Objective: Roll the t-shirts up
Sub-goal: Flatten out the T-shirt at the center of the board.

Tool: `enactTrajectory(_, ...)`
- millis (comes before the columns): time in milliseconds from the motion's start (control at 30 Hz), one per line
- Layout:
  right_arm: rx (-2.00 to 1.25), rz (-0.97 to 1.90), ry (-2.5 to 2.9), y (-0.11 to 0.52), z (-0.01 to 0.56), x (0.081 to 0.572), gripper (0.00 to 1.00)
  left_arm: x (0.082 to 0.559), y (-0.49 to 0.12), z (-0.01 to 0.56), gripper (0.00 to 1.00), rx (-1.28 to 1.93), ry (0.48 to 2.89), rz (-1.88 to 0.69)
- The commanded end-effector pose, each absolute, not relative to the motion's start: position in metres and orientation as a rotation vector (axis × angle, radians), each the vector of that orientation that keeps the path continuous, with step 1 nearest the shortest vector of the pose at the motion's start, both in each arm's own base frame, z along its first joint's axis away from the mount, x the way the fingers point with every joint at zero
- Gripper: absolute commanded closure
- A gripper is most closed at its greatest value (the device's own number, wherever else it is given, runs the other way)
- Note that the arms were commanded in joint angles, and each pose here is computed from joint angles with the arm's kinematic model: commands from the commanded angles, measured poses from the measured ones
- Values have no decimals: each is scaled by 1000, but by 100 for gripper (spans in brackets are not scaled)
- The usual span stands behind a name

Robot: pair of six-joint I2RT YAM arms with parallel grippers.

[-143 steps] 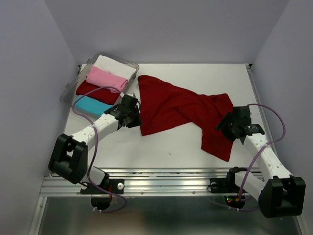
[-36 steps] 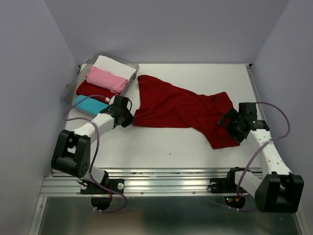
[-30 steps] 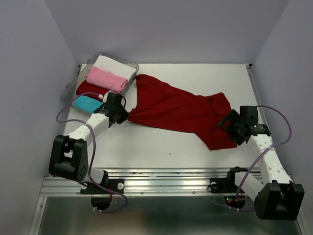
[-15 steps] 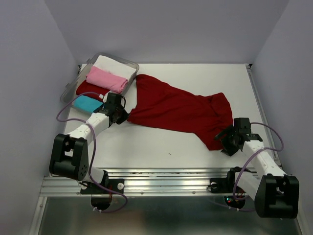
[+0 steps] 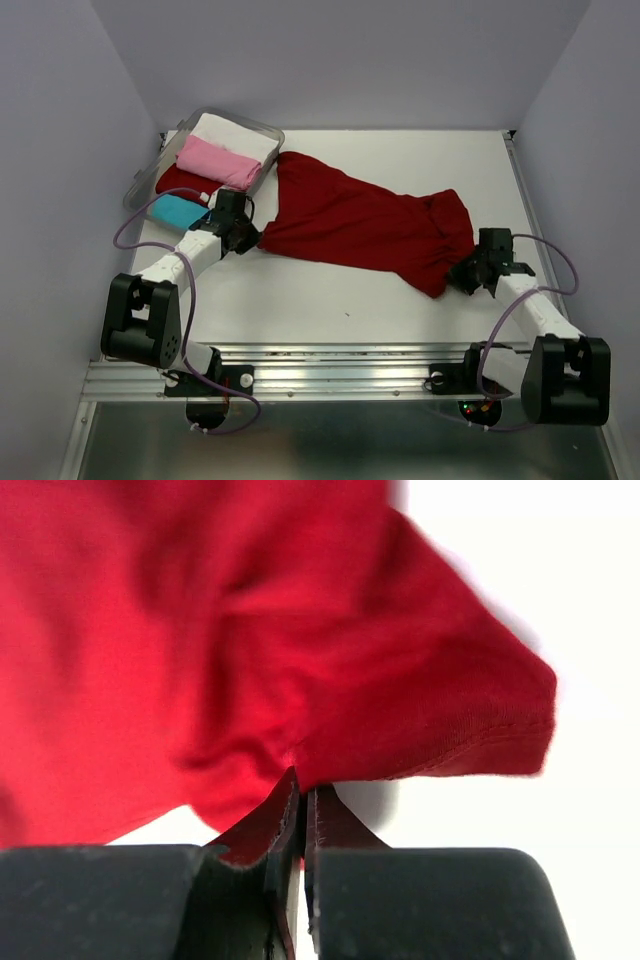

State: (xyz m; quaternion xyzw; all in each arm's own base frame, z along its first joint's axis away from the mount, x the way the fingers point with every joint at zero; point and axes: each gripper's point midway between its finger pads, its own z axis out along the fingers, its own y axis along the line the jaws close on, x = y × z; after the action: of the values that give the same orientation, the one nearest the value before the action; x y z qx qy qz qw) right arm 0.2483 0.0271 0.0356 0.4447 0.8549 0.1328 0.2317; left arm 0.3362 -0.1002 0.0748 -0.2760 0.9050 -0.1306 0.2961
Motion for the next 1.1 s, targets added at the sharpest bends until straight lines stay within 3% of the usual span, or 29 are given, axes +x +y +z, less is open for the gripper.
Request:
enactTrajectory(0, 1135, 372, 2253, 20, 89, 258, 98, 346, -90, 97, 100, -728, 2339, -328)
enactTrajectory(67, 1196, 340, 2309, 21, 80, 239, 65, 345, -89, 96, 100, -729, 2343, -324)
enactTrajectory(100, 1222, 336, 2339, 24, 70, 228, 42, 344, -89, 93, 100, -731, 2348, -321)
enactTrajectory(133, 1241, 331, 2352, 24, 65, 222, 33, 343, -89, 93, 100, -733, 2349, -324)
enactTrajectory(200, 1297, 324, 2364, 26, 51, 208, 22, 343, -89, 91, 100, -733, 2350, -328)
enactTrajectory(400, 1325, 264, 2300, 15, 47, 208, 15, 345, -91, 93, 100, -722, 2350, -338)
enactTrajectory(600, 1305, 259, 2275, 12, 37, 214, 23, 346, -91, 92, 100, -711, 2353, -338)
enactTrajectory(700, 1303, 234, 2281, 10, 27, 213, 35, 346, -91, 92, 100, -706, 2356, -335)
enactTrajectory(900, 1278, 235, 2258, 7, 21, 227, 48, 345, -92, 92, 100, -701, 2359, -339)
enactTrajectory(967, 1262, 281, 2260, 12, 22, 235, 66, 346, -93, 93, 100, -698, 2356, -346)
enactTrajectory(1000, 1253, 295, 2266, 14, 22, 236, 83, 346, -94, 92, 100, -696, 2361, -349)
enactTrajectory(1067, 1224, 331, 2252, 16, 36, 248, 94, 349, -95, 98, 100, -688, 2358, -359)
